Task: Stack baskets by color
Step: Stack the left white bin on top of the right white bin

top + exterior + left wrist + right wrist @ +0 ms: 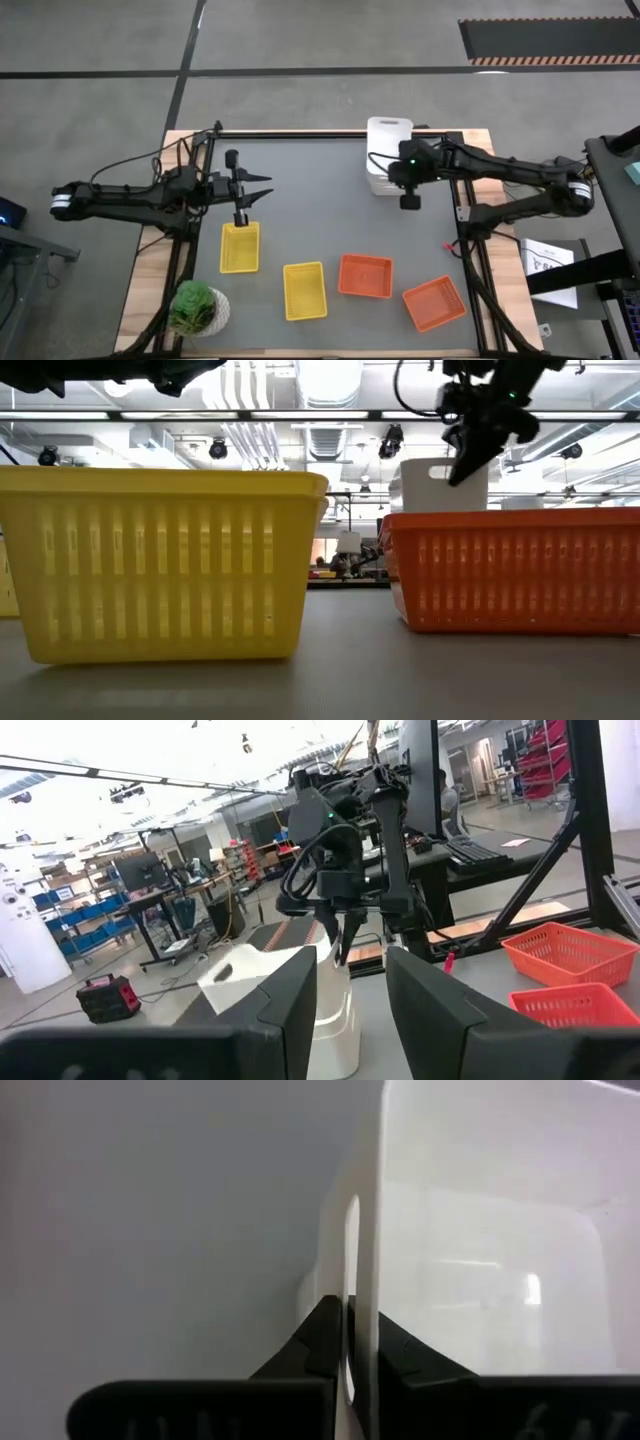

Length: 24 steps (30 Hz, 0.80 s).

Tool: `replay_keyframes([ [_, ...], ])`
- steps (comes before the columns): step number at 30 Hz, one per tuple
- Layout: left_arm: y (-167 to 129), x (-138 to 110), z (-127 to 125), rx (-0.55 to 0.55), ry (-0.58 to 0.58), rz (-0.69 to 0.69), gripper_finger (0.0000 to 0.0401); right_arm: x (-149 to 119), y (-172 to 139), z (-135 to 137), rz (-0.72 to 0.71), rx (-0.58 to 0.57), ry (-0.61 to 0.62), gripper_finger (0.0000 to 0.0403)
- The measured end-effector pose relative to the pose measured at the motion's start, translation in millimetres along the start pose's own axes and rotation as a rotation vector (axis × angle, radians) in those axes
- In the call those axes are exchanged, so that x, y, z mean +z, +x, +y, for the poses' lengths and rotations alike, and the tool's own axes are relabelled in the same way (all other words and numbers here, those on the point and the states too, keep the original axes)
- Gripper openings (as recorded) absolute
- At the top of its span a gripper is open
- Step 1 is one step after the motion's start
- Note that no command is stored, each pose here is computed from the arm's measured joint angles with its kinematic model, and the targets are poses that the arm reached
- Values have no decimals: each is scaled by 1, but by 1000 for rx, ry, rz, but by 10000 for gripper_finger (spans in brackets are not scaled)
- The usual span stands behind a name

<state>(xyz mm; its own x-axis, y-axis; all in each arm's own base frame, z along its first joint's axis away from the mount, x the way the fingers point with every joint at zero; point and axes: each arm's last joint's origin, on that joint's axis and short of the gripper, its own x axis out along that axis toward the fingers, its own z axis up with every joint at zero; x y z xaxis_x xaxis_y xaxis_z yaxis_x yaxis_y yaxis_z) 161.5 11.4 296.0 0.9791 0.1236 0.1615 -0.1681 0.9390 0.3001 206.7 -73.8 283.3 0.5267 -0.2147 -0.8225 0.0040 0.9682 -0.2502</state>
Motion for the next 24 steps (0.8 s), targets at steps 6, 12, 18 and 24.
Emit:
replay_keyframes([
  [6,0,0,0,-1,0,1,107,-21,0,-9,5,-1,42,8],
  [12,0,0,0,0,1,1,107,-27,5,-16,9,17,68,8],
  [18,0,0,0,0,1,1,107,-30,19,-17,56,39,60,8],
  [24,0,0,0,-1,1,2,107,-32,29,-16,85,56,56,8],
])
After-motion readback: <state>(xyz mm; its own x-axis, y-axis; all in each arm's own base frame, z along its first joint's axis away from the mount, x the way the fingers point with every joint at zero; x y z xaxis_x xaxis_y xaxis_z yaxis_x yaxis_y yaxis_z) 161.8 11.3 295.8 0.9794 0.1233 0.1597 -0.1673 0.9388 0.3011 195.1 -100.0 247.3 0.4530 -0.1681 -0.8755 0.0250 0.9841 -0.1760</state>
